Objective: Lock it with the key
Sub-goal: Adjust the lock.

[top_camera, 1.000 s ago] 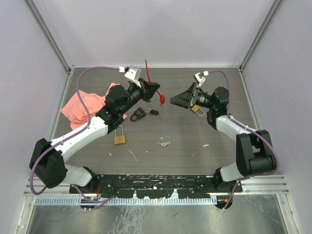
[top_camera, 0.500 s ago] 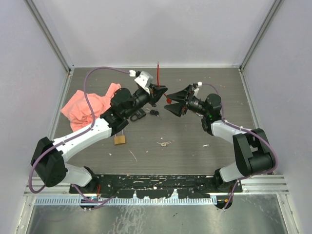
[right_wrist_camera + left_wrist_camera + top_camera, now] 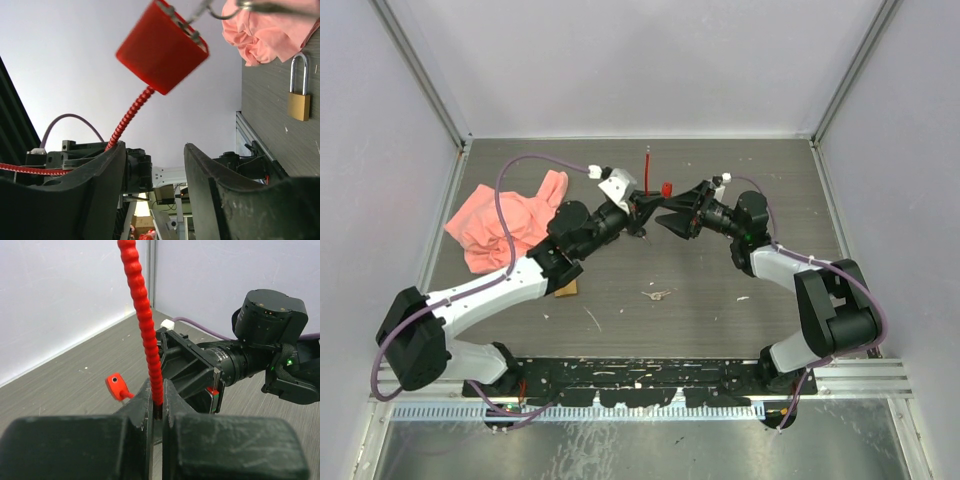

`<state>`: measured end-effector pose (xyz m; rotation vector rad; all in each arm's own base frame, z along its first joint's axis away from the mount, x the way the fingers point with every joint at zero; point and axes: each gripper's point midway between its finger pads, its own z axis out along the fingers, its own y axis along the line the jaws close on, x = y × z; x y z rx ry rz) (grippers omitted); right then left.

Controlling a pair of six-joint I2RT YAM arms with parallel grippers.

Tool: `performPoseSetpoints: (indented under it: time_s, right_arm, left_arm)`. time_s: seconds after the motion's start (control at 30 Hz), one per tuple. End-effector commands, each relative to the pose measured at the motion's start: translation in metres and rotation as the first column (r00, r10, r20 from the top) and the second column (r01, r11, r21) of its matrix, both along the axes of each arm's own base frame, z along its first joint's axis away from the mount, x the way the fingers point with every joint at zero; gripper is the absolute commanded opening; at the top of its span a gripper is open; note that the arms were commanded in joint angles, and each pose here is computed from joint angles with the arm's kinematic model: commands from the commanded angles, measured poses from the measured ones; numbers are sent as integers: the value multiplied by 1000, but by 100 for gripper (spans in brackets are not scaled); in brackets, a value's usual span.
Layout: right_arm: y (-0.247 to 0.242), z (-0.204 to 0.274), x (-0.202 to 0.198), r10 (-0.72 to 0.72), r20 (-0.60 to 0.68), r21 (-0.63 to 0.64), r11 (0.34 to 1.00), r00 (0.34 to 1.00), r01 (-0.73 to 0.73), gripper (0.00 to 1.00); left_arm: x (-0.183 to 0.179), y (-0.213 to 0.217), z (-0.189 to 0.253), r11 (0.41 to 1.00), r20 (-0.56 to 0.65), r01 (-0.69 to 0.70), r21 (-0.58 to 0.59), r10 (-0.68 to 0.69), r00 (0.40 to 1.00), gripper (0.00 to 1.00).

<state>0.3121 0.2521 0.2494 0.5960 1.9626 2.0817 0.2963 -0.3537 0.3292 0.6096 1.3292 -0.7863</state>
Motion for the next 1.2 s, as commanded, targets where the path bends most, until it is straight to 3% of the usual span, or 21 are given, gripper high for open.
performPoseSetpoints:
  time_s: [0.0,0.23,0.6,0.73,0.93,1.03,1.17]
  right_arm:
    - [-4,32,11,-56,80,69,996,995,50,58]
    - [-4,23,0,-16,48,40,999,999,14,68]
    - [-2,26,6,-29,20,48,998,999,28,68]
    - [0,28,2,-5,23,53,999,1000,4,67]
    - [-39,48,16,-108,214,26,994,971,105,68]
    - [-51,46,17,-72,492,-93,986,867,135,69]
    - [-61,48,5,46,805,-194,963,591,189,69]
  left_arm:
    - [-19,6,33,995,84,28,-100,-19,996,0]
    - [-3,41,36,973,46,-166,-162,175,983,0]
    - [-22,27,43,982,77,-31,-188,46,996,0]
    - [-10,34,35,983,66,-107,-152,118,991,0]
    - [0,42,28,981,97,-173,-87,181,979,0]
    - [-4,41,41,988,104,-123,-94,133,986,0]
    - [-12,49,73,991,77,0,-134,10,997,0]
